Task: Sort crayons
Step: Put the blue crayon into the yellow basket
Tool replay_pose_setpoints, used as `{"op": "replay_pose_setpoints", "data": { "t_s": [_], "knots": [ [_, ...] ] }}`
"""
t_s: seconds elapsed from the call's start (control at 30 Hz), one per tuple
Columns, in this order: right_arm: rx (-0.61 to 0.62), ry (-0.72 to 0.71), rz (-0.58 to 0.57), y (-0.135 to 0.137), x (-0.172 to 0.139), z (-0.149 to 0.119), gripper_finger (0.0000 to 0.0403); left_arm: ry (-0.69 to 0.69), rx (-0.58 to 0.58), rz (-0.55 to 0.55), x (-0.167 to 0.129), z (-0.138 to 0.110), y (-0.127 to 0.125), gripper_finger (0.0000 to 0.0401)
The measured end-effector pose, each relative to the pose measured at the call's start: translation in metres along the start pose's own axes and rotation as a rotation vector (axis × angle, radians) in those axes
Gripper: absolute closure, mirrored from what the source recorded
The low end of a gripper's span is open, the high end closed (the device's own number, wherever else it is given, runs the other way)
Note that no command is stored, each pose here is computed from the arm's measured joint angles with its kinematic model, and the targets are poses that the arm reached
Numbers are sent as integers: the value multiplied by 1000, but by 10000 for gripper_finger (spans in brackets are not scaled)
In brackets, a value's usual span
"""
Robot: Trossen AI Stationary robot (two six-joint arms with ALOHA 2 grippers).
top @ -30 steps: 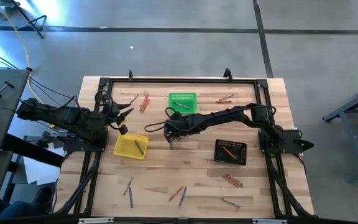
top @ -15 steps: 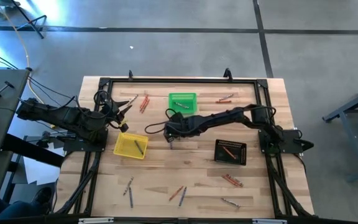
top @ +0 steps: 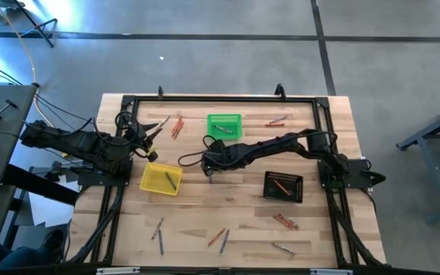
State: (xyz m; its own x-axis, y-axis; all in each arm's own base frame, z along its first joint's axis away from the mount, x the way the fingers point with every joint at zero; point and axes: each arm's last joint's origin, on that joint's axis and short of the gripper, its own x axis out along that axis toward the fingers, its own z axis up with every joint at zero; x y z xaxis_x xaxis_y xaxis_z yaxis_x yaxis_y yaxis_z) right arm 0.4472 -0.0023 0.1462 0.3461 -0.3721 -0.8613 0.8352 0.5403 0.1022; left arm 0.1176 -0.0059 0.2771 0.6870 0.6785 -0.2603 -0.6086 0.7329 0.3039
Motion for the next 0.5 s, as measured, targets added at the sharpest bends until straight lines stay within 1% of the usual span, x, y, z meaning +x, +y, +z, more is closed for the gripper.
{"op": "replay_pose_setpoints", "data": {
  "t_s": [0.2,0.5],
  "knots": [
    [1,-4,0,0,1,0,270,1,1,1,0,0,0,316],
    [16,4,7,4,11,-6,270,1,2,1,0,0,0,316]
  ]
}}
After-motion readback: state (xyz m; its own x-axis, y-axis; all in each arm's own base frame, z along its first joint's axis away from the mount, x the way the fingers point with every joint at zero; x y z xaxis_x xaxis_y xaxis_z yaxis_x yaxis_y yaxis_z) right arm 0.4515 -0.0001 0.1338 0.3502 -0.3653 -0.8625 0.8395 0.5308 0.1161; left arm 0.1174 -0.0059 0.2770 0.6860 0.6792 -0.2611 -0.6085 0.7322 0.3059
